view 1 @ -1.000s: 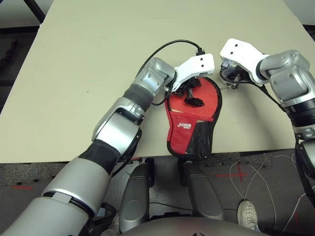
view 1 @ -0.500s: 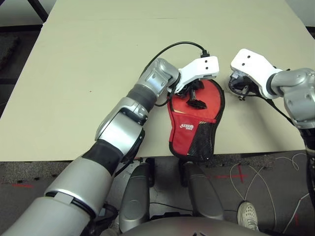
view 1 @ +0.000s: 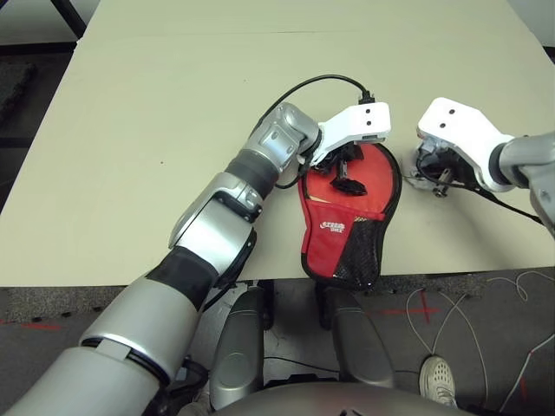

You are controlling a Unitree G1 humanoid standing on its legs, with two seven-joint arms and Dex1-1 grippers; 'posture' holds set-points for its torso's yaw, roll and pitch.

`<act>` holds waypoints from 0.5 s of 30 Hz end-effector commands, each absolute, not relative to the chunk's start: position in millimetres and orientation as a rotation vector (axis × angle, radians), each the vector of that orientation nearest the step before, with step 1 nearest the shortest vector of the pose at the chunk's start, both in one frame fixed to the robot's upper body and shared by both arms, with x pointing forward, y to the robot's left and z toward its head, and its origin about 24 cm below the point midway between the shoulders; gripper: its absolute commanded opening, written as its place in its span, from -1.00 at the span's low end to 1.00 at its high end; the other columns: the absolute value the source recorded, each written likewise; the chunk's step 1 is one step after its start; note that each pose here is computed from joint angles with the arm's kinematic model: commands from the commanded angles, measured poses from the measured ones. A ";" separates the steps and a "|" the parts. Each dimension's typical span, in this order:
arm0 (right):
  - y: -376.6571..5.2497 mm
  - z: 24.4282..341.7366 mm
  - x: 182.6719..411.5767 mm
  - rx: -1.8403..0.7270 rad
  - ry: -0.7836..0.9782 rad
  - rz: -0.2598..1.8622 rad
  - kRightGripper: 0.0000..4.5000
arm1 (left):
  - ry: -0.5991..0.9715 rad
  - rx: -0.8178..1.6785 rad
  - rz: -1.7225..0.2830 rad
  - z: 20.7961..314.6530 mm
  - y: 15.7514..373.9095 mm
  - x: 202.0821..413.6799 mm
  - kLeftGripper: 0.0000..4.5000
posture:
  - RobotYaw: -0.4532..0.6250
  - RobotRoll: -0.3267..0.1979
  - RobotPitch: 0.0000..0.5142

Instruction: Store the ping-pong paddle in its case and zip it.

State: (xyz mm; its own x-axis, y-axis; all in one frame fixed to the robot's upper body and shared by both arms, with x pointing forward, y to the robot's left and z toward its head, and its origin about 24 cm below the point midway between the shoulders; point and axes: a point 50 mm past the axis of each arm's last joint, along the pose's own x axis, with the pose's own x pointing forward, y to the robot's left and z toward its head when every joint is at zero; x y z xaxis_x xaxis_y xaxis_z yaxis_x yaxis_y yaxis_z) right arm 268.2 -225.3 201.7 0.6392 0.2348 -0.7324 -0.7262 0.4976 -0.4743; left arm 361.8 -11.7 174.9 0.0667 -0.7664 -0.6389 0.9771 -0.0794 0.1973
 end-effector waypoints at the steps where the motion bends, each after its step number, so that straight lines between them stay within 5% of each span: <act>1: -222.1 190.7 253.3 -0.880 0.718 0.731 -0.87 | 0.623 0.723 -1.483 129.8 1.9 357.4 1.00 | -0.41 0.25 0.20; 15: -208.8 174.2 201.6 -0.870 0.873 1.090 -0.88 | 0.613 0.714 -1.481 130.1 -2.2 356.8 1.00 | -0.44 0.25 0.22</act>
